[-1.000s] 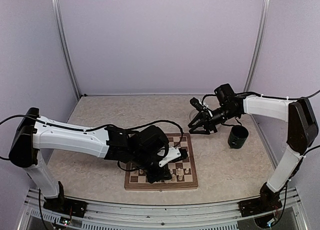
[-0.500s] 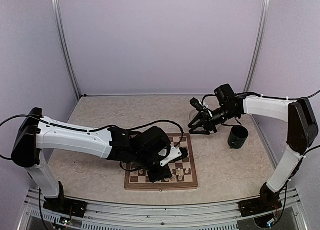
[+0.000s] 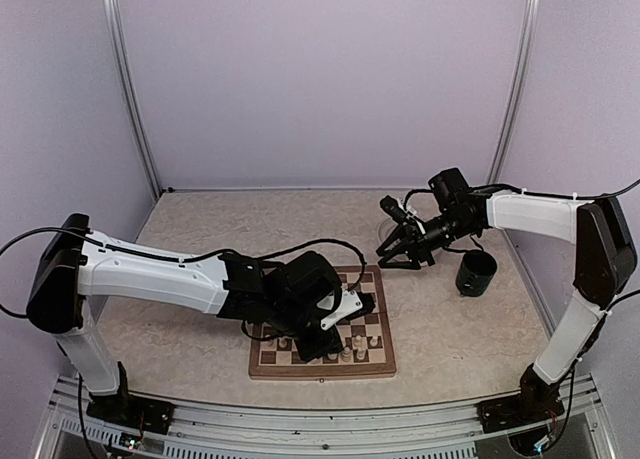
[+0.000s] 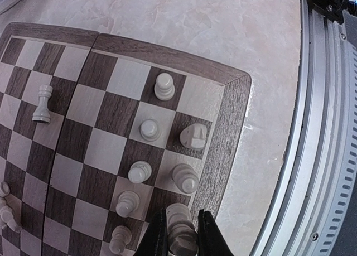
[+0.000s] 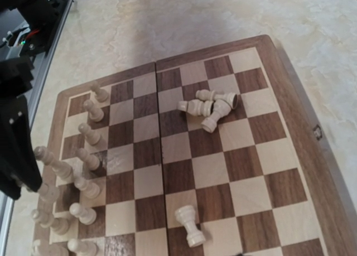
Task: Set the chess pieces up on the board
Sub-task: Place the king at e1.
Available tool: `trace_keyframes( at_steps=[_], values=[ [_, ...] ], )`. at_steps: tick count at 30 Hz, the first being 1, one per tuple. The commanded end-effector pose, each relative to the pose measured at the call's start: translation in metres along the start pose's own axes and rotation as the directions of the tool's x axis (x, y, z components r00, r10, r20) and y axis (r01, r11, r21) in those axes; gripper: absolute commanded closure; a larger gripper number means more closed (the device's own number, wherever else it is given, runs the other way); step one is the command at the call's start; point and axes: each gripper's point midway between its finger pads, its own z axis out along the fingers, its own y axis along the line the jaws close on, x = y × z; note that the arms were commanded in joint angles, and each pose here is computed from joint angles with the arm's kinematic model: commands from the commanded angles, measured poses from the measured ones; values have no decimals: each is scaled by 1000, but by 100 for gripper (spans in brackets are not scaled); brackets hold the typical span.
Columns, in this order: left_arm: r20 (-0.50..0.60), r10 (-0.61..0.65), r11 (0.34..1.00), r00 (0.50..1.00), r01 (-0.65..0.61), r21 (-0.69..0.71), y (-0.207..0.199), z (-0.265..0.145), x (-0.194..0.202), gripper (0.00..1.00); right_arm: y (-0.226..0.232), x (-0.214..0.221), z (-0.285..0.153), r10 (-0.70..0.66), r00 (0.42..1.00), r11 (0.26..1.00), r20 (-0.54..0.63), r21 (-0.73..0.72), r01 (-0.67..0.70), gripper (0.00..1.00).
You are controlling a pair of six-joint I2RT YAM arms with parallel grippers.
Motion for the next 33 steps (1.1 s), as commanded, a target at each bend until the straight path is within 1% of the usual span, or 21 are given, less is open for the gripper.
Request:
trace_keyframes(
  at_steps=[1, 5, 19, 21, 27, 33],
  values=[
    [-29, -1, 1000, 1000, 0, -2, 4, 8, 9, 89, 3, -1, -1, -12, 1000, 1000, 10, -10, 12, 57],
    [-47, 3, 1000, 999, -3, -1, 4, 11, 13, 88, 2, 0, 0, -9, 1000, 1000, 9, -14, 9, 57],
    [-70, 4, 1000, 998, -6, -15, 8, 17, 19, 79, 1, 2, 1, -3, 1000, 1000, 4, -16, 4, 56],
    [-73, 1, 1000, 997, -3, -20, 9, 18, 20, 76, 2, 2, 1, -2, 1000, 1000, 4, -17, 3, 56],
    [-57, -4, 999, 998, 1, -39, 11, 12, 14, 61, 3, 1, 0, -6, 1000, 1000, 7, -17, 6, 56],
    [31, 9, 999, 999, -7, -50, 11, -16, -16, 55, 3, 5, 0, -29, 999, 999, -17, -17, 28, 56]
  ],
)
